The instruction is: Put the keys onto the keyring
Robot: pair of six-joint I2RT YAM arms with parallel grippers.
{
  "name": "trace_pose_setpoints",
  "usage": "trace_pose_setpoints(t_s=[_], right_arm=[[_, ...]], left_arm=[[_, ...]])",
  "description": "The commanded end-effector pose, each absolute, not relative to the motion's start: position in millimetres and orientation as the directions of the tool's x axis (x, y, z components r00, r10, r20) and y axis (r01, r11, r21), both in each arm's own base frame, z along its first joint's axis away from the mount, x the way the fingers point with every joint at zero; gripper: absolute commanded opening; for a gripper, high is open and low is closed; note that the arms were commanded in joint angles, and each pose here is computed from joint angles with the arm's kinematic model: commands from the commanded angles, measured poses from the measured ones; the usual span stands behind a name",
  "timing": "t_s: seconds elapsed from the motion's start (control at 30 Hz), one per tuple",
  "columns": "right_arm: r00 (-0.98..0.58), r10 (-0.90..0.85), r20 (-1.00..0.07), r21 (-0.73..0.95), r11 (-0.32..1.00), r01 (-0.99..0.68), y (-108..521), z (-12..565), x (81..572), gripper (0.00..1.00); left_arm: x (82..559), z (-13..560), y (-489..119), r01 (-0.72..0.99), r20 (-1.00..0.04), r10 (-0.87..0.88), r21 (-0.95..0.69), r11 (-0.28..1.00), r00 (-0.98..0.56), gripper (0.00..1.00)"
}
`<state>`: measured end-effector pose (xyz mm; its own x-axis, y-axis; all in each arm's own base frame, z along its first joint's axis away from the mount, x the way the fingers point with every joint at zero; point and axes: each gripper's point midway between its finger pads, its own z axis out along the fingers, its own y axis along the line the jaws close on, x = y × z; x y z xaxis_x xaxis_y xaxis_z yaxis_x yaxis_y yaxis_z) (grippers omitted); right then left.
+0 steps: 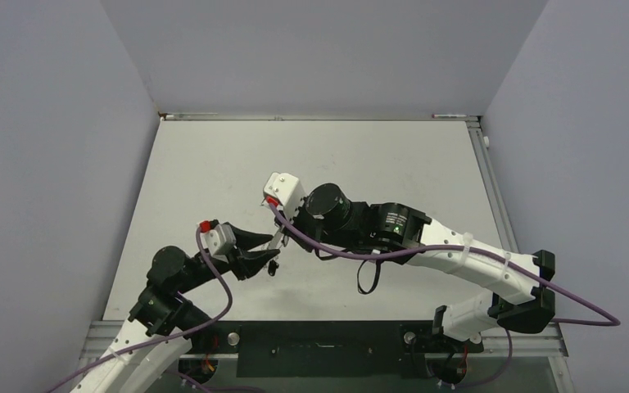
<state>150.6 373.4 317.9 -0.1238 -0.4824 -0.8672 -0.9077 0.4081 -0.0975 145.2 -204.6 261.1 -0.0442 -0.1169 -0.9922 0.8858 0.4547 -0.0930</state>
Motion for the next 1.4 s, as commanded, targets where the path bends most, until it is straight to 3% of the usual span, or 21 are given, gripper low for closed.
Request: trace_pose_setpoints(t_s=[0.0,0.27,0.57,1.17,1.37], right_arm=[[-0.125,-0.393,-0.911,-0.068,0.442,-0.894,378.0,351.0,155.4,0.05],[-0.133,-0.406,-0.904,-0.068,0.445,-0.893,377.8,347.8,156.3,0.05],[-0.170,-0.461,-0.871,-0.081,0.476,-0.876,373.6,331.6,163.3,0.05],[-0.415,-0.571,-0.708,0.051,0.545,-0.837,361.7,263.7,177.4,0.05],[-0.498,-0.579,-0.646,0.103,0.580,-0.808,361.5,239.2,177.6,0.05]], left_arm=[[144.2,286.4,-207.4,0.900,-0.991,-0.134,-0.043,0.433,0.017,0.33],[145.6,284.6,-208.8,0.901,-0.992,-0.128,-0.038,0.431,0.019,0.00],[149.6,284.9,-203.4,0.883,-0.993,-0.111,-0.009,0.469,0.048,0.00],[160.6,247.3,-208.0,0.848,-0.995,0.101,0.054,0.528,0.001,0.00],[177.6,235.9,-191.0,0.770,-0.987,0.159,0.078,0.634,-0.031,0.00]])
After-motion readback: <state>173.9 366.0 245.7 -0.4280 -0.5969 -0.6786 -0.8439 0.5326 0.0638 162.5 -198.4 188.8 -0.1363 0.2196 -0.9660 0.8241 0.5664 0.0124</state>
